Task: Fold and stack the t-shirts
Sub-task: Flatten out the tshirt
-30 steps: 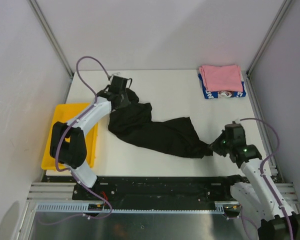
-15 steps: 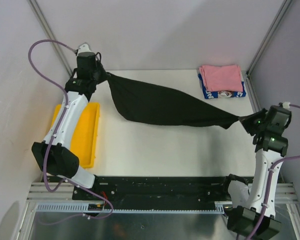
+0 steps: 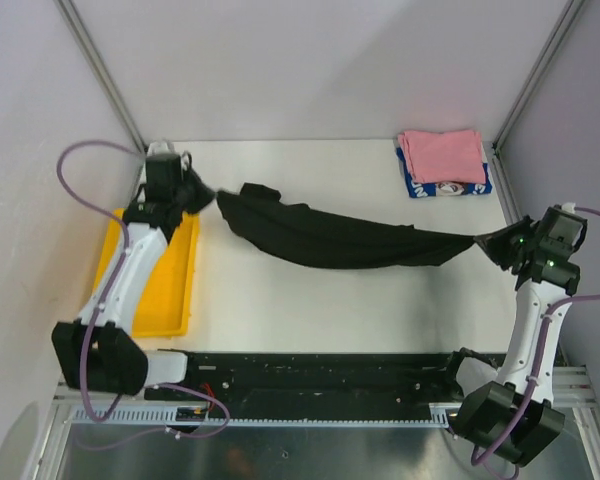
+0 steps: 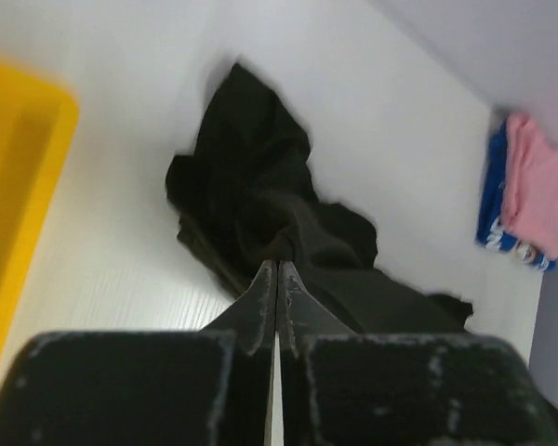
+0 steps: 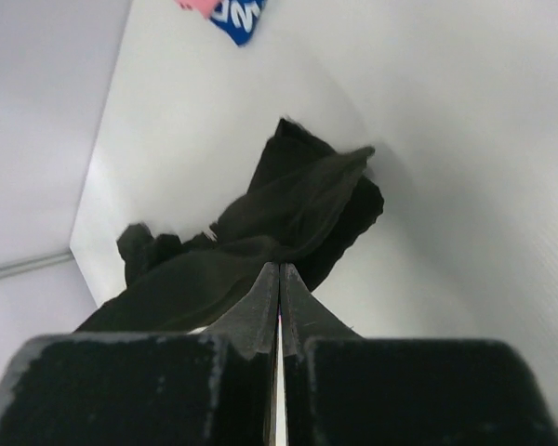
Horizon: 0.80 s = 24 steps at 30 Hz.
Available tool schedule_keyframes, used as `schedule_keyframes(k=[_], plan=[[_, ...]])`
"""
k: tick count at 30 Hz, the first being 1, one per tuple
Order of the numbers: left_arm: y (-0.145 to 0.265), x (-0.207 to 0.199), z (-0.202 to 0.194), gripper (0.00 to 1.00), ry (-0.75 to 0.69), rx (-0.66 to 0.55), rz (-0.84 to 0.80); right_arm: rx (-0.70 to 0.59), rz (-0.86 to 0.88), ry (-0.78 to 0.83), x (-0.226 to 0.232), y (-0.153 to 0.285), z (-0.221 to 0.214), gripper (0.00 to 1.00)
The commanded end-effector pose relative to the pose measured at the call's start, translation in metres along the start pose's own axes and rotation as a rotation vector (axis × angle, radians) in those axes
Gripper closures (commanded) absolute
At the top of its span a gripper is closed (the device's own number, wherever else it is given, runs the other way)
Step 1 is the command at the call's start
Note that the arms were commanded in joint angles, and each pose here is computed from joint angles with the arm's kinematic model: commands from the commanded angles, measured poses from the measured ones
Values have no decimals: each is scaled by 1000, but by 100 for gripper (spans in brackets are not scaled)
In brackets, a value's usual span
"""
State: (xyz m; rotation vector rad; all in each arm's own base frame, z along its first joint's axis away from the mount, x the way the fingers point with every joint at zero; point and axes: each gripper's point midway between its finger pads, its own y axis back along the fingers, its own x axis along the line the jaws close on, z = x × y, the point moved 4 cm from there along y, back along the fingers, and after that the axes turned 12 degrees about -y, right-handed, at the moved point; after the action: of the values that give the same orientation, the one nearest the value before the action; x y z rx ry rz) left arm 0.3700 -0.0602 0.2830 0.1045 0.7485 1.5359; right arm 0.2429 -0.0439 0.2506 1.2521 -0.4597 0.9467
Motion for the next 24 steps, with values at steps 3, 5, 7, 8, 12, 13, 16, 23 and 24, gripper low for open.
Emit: schedule_keyframes(k=[3, 5, 7, 8, 12, 13, 16, 23, 24], plan=[[29, 51, -117, 100, 162, 177, 93, 113, -88, 38, -44, -12, -33, 85], [32, 69, -151, 92, 164, 237, 138, 125, -118, 40, -55, -12, -39, 68], [32, 80, -171, 75, 154, 279, 161, 116, -122, 55, -58, -9, -42, 52], [32, 82, -176, 66, 144, 293, 158, 104, -116, 66, -57, -7, -42, 46], [31, 72, -158, 43, 49, 277, 100, 92, -78, 124, -45, -11, -48, 34], [28, 67, -149, 40, 18, 265, 84, 103, -74, 144, -40, -16, -53, 34], [14, 50, -126, 39, -87, 261, 48, 151, -83, 213, -27, -35, -74, 34], [-48, 22, -112, 52, -248, 308, 103, 190, -88, 264, -12, -67, -96, 34], [-58, 20, -112, 53, -259, 319, 110, 190, -91, 265, -13, -69, -96, 34]])
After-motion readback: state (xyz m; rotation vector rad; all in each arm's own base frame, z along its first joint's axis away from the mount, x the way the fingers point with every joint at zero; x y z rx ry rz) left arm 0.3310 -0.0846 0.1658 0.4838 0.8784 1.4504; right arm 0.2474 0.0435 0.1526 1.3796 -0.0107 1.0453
